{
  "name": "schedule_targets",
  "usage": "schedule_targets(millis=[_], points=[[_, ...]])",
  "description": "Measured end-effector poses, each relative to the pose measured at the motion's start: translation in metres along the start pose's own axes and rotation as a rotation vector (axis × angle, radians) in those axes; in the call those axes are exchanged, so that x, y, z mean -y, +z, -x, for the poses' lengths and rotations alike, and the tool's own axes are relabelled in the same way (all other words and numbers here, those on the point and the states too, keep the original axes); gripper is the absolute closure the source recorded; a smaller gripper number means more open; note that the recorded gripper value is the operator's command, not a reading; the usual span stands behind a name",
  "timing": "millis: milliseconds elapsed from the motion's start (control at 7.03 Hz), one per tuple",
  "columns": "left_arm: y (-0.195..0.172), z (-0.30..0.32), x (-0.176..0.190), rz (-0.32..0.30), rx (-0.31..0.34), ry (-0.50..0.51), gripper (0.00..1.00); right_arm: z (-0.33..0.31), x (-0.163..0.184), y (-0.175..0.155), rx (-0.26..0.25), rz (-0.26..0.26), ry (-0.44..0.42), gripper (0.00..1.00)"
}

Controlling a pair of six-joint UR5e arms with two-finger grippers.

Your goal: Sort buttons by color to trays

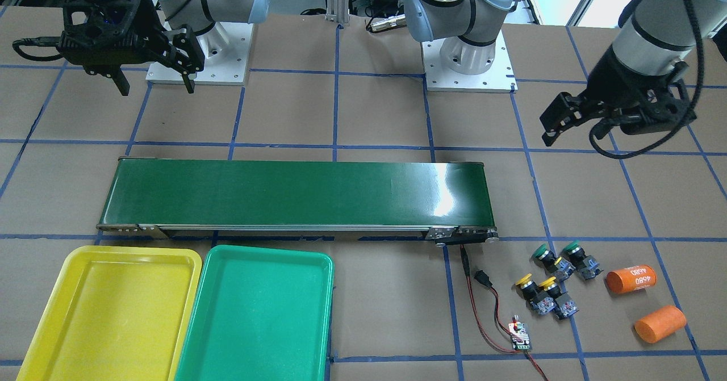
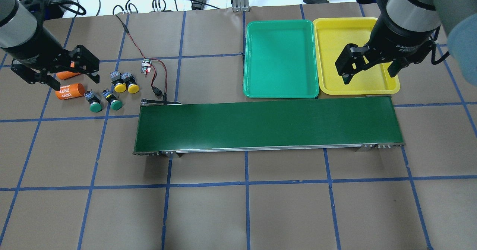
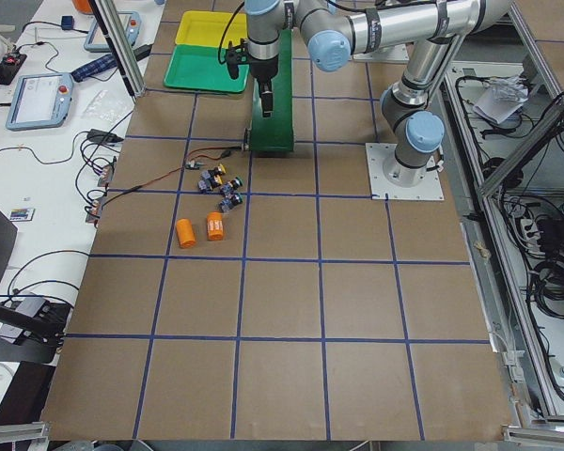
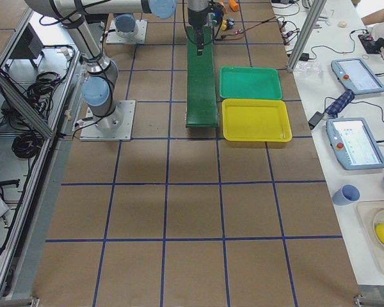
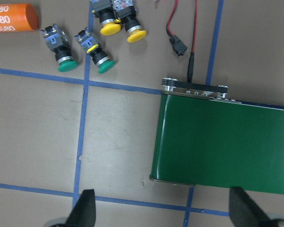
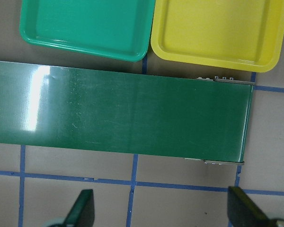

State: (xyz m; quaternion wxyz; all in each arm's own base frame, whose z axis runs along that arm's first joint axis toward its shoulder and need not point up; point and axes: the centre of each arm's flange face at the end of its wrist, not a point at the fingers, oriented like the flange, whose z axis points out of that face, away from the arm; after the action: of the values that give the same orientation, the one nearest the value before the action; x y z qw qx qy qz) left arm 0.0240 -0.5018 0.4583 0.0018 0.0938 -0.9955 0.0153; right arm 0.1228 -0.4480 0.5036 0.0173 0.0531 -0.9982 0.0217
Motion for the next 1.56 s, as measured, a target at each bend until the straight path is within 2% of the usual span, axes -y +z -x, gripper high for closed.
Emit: schedule_targets(millis=[427, 711, 1138, 1565], points=[[0.034, 0.076, 0.044, -0.046, 0.077, -0.1, 0.0, 0.0, 0.0, 0.0, 0.0, 0.001, 0.0, 0.0], [0.081, 0.105, 0.086, -0.094, 0.096, -0.131, 0.0, 0.0, 0.0, 0.0, 0.0, 0.001, 0.0, 0.0], [0.156, 0.125, 0.147, -0.133, 0.084, -0.131, 0.0, 0.0, -0.001, 0.0, 0.0, 0.007, 0.0, 0.0], [0.177, 0.145, 0.201, -0.171, 0.043, -0.11, 0.0, 0.0, -0.003, 0.0, 0.0, 0.014, 0.0, 0.0]])
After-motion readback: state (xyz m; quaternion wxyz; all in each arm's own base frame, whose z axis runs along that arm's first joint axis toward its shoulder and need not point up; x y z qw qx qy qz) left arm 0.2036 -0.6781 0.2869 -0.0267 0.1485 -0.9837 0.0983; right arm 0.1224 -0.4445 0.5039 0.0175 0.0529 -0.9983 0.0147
